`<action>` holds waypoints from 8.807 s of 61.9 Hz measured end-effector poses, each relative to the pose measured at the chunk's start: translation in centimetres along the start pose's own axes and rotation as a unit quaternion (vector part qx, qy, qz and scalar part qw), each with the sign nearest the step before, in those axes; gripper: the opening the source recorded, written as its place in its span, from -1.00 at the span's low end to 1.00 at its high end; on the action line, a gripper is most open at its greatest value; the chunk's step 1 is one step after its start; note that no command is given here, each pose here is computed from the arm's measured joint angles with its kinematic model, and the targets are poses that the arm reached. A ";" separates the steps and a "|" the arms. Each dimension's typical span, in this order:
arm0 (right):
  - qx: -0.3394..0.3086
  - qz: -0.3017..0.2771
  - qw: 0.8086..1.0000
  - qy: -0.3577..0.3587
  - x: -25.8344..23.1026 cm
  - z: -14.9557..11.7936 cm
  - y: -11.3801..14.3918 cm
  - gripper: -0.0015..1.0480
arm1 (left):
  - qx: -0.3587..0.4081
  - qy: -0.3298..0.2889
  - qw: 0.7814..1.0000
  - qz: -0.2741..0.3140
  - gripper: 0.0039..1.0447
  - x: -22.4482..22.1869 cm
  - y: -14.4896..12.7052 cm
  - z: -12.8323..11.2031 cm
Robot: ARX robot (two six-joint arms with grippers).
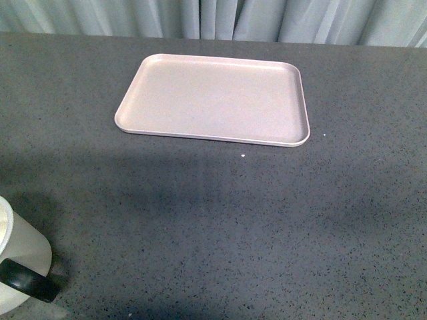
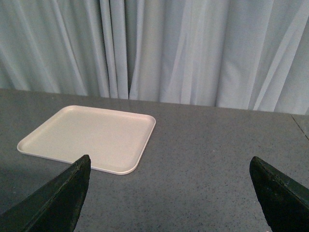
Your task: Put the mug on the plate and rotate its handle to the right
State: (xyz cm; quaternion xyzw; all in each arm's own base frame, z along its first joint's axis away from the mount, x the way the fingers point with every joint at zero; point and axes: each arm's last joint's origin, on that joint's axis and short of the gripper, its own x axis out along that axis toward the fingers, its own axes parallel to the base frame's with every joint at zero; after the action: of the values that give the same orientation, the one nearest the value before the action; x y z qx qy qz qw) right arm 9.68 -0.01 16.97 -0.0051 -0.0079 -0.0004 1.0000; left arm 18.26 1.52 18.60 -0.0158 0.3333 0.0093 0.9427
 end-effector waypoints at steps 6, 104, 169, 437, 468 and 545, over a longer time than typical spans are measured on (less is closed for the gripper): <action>0.000 0.000 1.000 0.000 0.0 0.0 0.0 0.82 | 0.013 0.033 0.999 0.002 0.83 1.6 0.0 0.0; 0.000 0.000 1.000 0.000 0.0 0.0 0.0 0.82 | 0.073 0.155 0.984 -0.044 0.33 5.9 -0.1 -2.4; 0.000 0.000 1.000 0.000 0.0 0.0 0.0 0.82 | 0.123 0.097 0.977 -0.145 -0.96 8.5 -9.0 9.2; 0.000 0.000 1.000 0.000 0.0 0.0 0.0 0.82 | 0.017 -0.331 0.943 -0.009 -0.98 -5.3 -1.2 -6.8; 0.000 0.000 1.000 0.000 0.0 0.0 0.0 0.82 | 0.017 -0.332 0.943 -0.009 -0.48 -5.4 -1.2 -6.9; 0.040 0.164 0.926 0.339 28.9 1.4 6.8 0.82 | 0.017 -0.332 0.943 -0.009 0.83 -5.4 -1.2 -6.9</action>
State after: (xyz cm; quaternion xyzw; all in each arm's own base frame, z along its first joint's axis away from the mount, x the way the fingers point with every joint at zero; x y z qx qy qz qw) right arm 38.58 6.77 18.73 0.0341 0.3323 0.1626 0.9284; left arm 9.79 -0.01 16.68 0.0010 0.0014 -0.0004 1.0000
